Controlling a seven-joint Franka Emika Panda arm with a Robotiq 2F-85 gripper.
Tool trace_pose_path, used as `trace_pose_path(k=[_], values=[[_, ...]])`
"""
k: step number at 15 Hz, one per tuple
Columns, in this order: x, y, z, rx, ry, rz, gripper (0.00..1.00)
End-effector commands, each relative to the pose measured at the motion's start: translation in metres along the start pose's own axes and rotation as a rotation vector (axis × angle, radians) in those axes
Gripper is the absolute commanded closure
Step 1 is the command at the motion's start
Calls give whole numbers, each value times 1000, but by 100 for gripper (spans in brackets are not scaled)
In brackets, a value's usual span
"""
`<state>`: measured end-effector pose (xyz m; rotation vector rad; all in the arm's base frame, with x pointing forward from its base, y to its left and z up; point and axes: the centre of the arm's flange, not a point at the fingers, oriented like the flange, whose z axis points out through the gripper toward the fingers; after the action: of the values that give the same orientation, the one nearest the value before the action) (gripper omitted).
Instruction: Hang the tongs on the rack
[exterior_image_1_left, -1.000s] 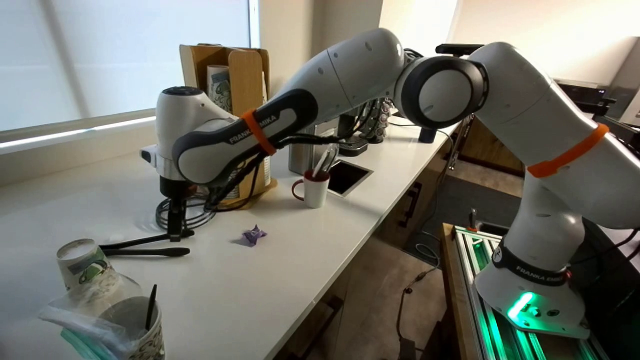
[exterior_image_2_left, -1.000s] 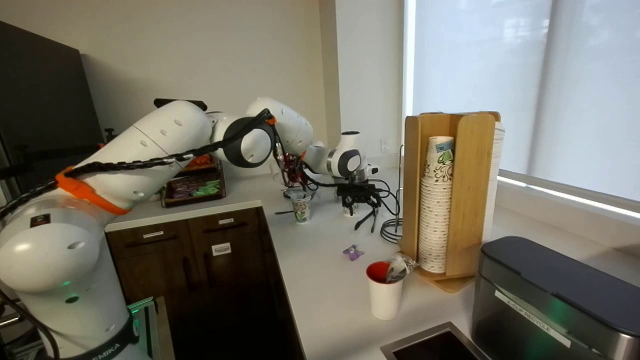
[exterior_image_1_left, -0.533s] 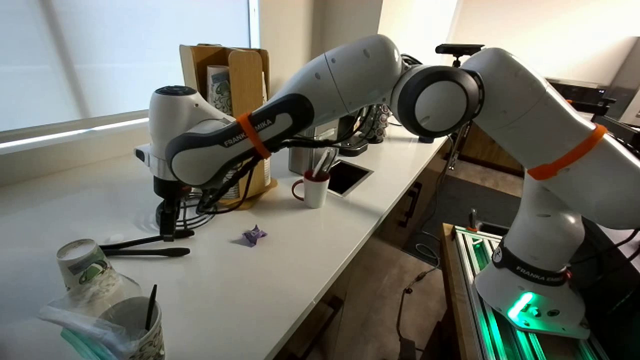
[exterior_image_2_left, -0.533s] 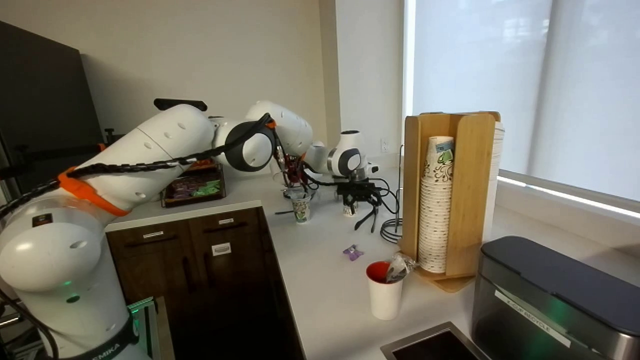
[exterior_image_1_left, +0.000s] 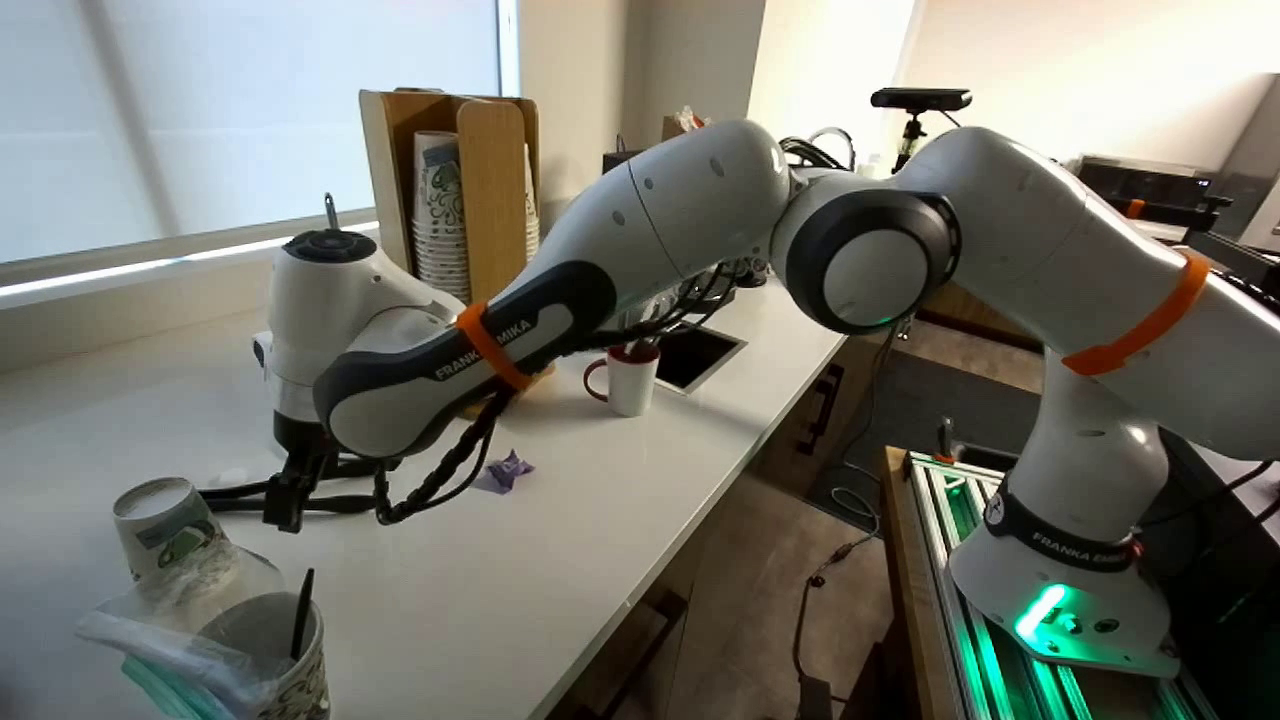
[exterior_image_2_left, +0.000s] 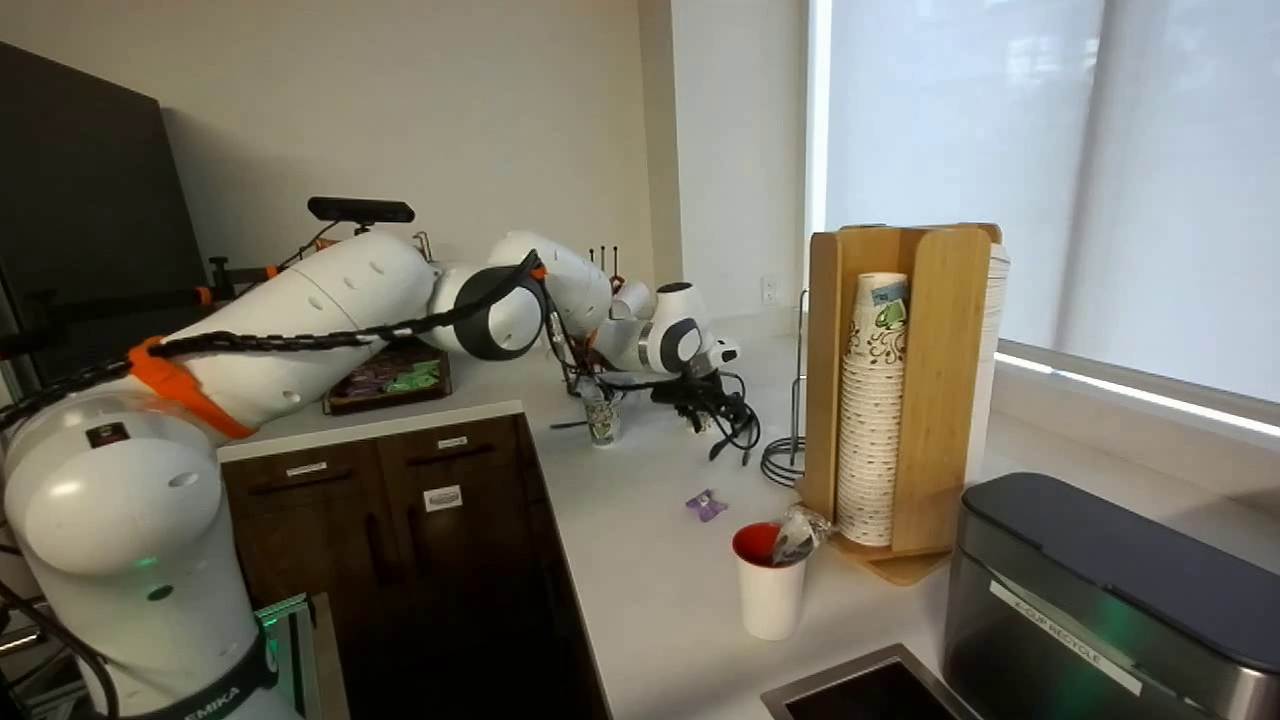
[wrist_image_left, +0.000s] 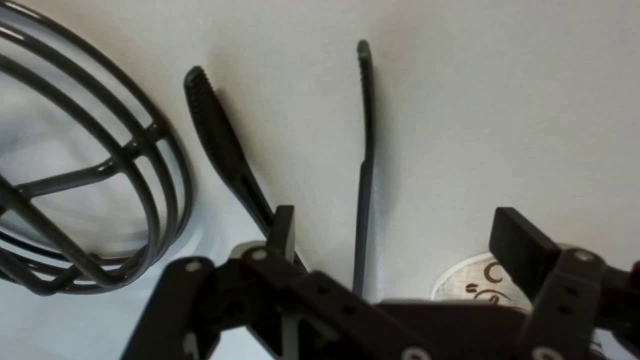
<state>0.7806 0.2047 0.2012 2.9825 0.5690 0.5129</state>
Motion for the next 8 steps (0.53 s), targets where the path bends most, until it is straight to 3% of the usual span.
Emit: trace_pose_path(k=[1, 3, 8], values=[[12, -10, 21, -73, 13, 87, 0], [12, -7, 19, -74, 35, 131, 0], [1, -4, 8, -54, 12, 98, 0]])
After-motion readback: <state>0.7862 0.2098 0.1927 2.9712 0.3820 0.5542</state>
